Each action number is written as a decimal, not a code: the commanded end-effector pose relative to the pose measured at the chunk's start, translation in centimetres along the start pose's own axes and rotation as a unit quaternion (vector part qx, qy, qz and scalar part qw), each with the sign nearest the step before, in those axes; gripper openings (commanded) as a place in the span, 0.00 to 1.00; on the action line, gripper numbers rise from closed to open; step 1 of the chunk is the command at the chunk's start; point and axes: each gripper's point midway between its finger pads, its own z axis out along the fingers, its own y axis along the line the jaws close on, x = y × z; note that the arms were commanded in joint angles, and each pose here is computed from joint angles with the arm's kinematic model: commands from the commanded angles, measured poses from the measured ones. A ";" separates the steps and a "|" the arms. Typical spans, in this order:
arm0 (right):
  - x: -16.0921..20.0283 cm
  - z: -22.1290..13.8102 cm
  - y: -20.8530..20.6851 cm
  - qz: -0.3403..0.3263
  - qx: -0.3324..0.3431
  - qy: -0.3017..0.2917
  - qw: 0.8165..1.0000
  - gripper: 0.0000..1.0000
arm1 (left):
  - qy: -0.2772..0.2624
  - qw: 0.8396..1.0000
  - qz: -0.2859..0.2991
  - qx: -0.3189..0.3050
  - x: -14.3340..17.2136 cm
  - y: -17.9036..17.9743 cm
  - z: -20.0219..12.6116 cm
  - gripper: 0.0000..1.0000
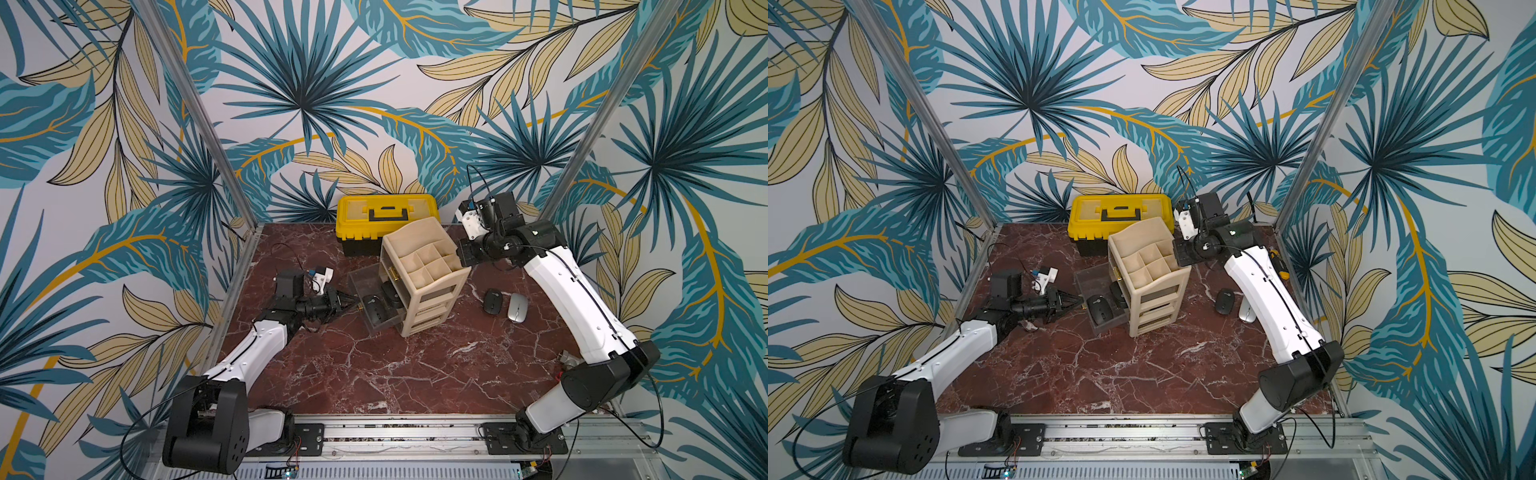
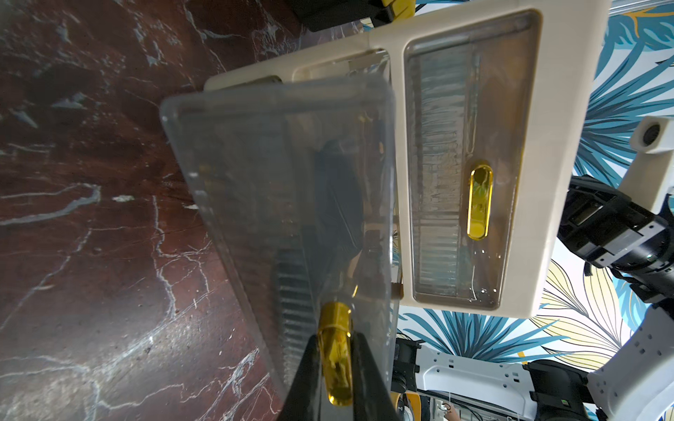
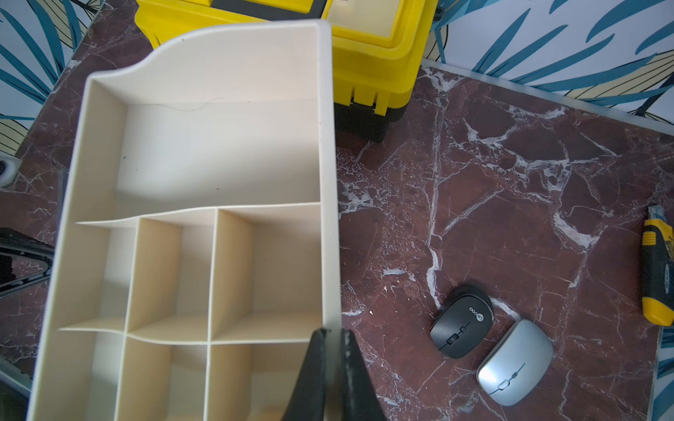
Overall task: Take the mice out of the drawer
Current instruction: Open the drawer in the storage box.
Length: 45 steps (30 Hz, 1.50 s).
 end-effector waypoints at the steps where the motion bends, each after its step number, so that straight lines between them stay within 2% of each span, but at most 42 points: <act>1: -3.7 -1.6 -0.8 0.001 0.026 -0.075 0.997 0.00 | -0.015 0.995 0.088 0.042 -1.6 -5.2 -0.9 0.00; 6: -3.5 -1.1 -0.3 -0.005 0.024 -0.068 0.997 0.00 | -0.012 0.994 0.103 0.047 -1.7 -6.9 -0.8 0.00; 17: -3.6 -1.1 0.9 -0.038 0.027 -0.070 0.996 0.00 | 0.008 0.994 0.098 0.047 -1.5 -8.3 0.5 0.00; 25: -3.4 -0.8 1.7 -0.055 0.023 -0.066 0.996 0.00 | 0.016 0.990 0.130 0.052 -2.3 -10.1 0.2 0.00; 29: -3.3 -1.0 1.7 -0.063 0.022 -0.066 0.996 0.00 | 0.021 0.990 0.130 0.051 -2.8 -9.1 0.3 0.00; 35: -3.4 -1.6 2.0 -0.075 0.014 -0.072 0.994 0.00 | 0.002 0.994 0.084 0.069 -4.4 -5.3 -0.2 0.00; 39: -3.1 -0.9 1.8 -0.079 0.021 -0.052 0.995 0.00 | 0.012 0.992 0.075 0.097 -3.6 -5.0 0.2 0.00; 45: -3.2 -0.2 1.7 -0.076 0.024 -0.044 0.996 0.00 | 0.036 0.994 0.060 0.082 -1.1 -2.6 1.2 0.00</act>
